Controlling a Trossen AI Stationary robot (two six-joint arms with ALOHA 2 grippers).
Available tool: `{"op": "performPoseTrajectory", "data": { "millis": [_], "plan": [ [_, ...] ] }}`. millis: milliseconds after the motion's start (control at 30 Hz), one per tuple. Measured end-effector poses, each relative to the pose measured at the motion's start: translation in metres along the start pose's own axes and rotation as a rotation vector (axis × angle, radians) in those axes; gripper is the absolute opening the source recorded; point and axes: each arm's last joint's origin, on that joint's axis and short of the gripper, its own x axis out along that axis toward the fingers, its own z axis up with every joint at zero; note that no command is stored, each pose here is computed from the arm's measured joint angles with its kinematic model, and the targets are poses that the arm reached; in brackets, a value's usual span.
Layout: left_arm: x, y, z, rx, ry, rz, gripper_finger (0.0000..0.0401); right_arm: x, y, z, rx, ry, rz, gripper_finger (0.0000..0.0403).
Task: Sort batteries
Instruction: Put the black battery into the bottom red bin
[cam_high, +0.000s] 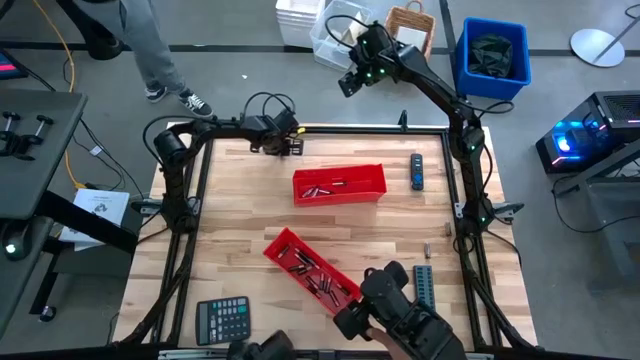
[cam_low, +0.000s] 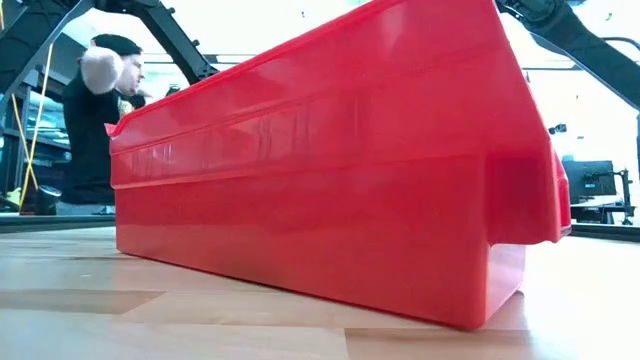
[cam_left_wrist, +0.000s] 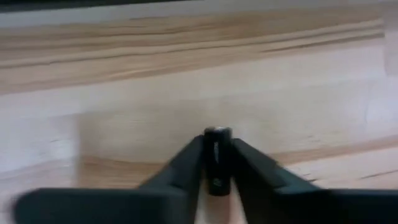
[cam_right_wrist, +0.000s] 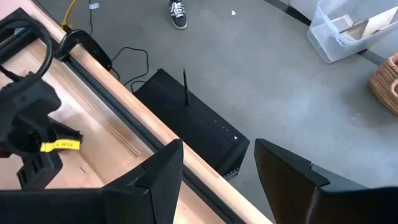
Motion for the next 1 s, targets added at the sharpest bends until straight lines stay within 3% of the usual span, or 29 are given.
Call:
{"op": "performPoseTrajectory", "data": {
  "millis": [67,233,400,500,633,767,867,1000],
  "plan": [
    [0.0,-0.002,-0.002,0.034,-0.006,0.004,0.0033,0.0,-0.002,0.0,0.003,-0.001,-0.002,0.0195],
    [-0.009,-0.001,-0.003,0.113,-0.001,-0.022,0.0031,0.0,-0.001,0.0,0.003,0.002,0.043,0.0195],
    [-0.04,0.01,0.001,0.205,-0.006,-0.072,0.0031,0.0,0.0,0.001,0.023,-0.007,0.077,0.0195],
    [-0.068,0.013,0.016,0.239,-0.132,-0.142,0.0031,0.0,0.002,0.003,0.018,-0.027,0.082,0.0195],
    [-0.091,0.022,0.021,0.319,-0.203,-0.147,0.0031,0.0,0.002,0.004,-0.036,-0.043,0.082,0.0195],
    [-0.113,0.023,0.027,0.455,-0.322,-0.181,0.0031,0.0,0.003,0.004,-0.08,-0.045,0.103,0.0195],
    [-0.118,0.02,0.028,0.525,-0.367,-0.245,0.0031,-0.004,0.004,0.004,-0.085,-0.043,0.156,0.0195],
    [-0.127,0.007,0.027,0.631,-0.409,-0.442,0.0031,-0.028,0.009,0.0,-0.124,-0.006,0.182,0.0195]
  ]
}}
